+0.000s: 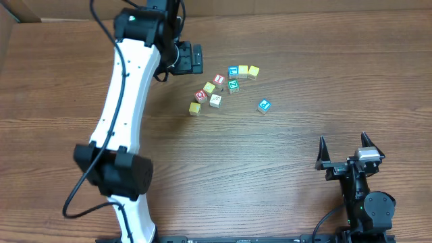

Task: Flip 4 blocks
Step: 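Lower the left gripper down onto the yellow K block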

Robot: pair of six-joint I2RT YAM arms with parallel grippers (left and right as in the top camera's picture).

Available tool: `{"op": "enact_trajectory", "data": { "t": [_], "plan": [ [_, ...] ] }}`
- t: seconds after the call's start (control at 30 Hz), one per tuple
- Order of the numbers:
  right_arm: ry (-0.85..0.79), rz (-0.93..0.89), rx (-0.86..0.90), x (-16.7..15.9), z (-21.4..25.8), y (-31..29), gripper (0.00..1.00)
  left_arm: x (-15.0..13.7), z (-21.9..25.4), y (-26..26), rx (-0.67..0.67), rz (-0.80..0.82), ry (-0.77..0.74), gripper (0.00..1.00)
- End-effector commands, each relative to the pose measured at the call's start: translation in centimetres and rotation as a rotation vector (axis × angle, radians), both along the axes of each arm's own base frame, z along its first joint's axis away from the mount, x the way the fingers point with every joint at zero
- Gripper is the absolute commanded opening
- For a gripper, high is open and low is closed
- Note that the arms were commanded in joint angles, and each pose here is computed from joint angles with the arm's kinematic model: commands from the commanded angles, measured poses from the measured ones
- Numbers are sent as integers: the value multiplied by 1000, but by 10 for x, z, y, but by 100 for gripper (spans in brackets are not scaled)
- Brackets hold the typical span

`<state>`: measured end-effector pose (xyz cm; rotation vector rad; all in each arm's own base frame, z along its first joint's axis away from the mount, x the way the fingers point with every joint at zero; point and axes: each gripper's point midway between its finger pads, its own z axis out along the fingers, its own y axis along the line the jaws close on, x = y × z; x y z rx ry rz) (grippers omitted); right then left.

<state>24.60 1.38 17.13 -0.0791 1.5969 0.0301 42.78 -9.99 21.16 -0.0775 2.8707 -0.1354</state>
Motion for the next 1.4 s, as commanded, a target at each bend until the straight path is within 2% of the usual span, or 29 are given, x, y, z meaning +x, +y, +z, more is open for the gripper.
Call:
{"op": "enact_trajectory", "data": {
  "t": [0.0, 0.13, 0.33, 0.57, 1.03, 1.13, 1.37],
  "plan": [
    [-4, -3, -1, 0, -2, -1, 100, 5, -13, -7, 2, -31, 25, 100],
    [-4, -3, 0, 0, -2, -1, 100, 6, -29, -9, 6, -32, 65, 100],
    [-4, -3, 0, 0, -2, -1, 100, 10, -34, -12, -9, -32, 65, 72],
    [-4, -3, 0, 0, -2, -1, 100, 17, -37, -14, -12, -33, 44, 58],
    [-4, -3, 0, 0, -2, -1, 100, -16, -114, -5, 32, -20, 226, 55],
    [-4, -3, -1, 0, -2, -1, 100, -17, -130, -6, 21, 22, 231, 56],
    [-4, -3, -1, 0, -2, -1, 100, -12, -144, -14, 25, -27, 196, 53]
  ]
}}
